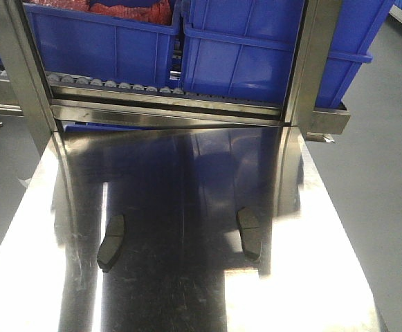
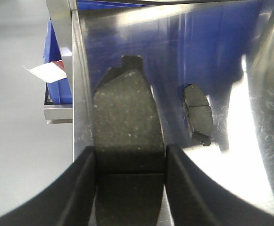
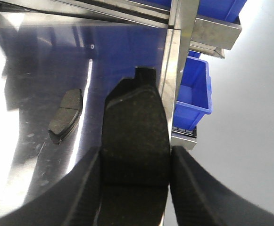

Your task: Move and align brake pads A on conveyor

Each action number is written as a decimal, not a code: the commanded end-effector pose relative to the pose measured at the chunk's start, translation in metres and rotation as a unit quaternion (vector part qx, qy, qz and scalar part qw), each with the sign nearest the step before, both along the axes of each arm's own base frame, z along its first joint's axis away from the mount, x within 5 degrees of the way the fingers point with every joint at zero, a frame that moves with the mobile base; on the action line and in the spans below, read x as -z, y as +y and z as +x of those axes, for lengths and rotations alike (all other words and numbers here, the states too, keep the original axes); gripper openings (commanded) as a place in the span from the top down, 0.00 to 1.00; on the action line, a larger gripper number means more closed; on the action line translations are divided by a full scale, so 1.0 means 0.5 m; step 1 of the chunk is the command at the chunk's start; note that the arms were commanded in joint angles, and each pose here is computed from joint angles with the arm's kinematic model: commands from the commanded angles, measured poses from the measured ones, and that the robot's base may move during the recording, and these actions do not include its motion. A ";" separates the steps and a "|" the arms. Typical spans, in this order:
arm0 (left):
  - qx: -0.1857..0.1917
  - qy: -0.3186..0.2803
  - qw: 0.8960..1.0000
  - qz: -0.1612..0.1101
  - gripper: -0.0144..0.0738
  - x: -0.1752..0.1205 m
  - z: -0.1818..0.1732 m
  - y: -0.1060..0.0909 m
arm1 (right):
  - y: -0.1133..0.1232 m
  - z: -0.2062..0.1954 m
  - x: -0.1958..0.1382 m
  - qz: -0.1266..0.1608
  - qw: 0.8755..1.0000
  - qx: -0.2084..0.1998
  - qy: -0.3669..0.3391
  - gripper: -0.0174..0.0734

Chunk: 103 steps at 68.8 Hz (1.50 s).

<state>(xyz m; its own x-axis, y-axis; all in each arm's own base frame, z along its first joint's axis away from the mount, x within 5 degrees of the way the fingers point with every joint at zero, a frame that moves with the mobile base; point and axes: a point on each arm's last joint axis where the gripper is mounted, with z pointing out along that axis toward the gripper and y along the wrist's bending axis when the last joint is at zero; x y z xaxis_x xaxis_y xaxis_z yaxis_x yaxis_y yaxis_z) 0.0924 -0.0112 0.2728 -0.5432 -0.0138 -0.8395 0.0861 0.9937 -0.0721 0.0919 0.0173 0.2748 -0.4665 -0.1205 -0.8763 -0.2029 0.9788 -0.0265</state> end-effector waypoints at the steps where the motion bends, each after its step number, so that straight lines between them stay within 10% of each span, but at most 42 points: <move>1: -0.005 -0.057 0.998 -0.012 0.84 -0.033 0.009 -0.001 | 0.000 0.008 -0.036 0.009 0.998 0.003 -0.060 0.81; 103: -0.005 -0.057 0.998 -0.012 0.84 -0.033 0.009 -0.001 | 0.000 0.008 -0.035 0.009 0.998 0.002 -0.057 0.81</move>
<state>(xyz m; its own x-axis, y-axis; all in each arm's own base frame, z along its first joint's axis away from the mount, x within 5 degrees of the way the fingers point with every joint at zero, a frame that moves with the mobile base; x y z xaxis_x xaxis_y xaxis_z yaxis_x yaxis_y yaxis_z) 0.0924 -0.0112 0.2728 -0.5433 -0.0147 -0.8394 0.0862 0.9936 -0.0732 0.0919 0.0173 0.2748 -0.4666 -0.1197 -0.8763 -0.2026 0.9789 -0.0259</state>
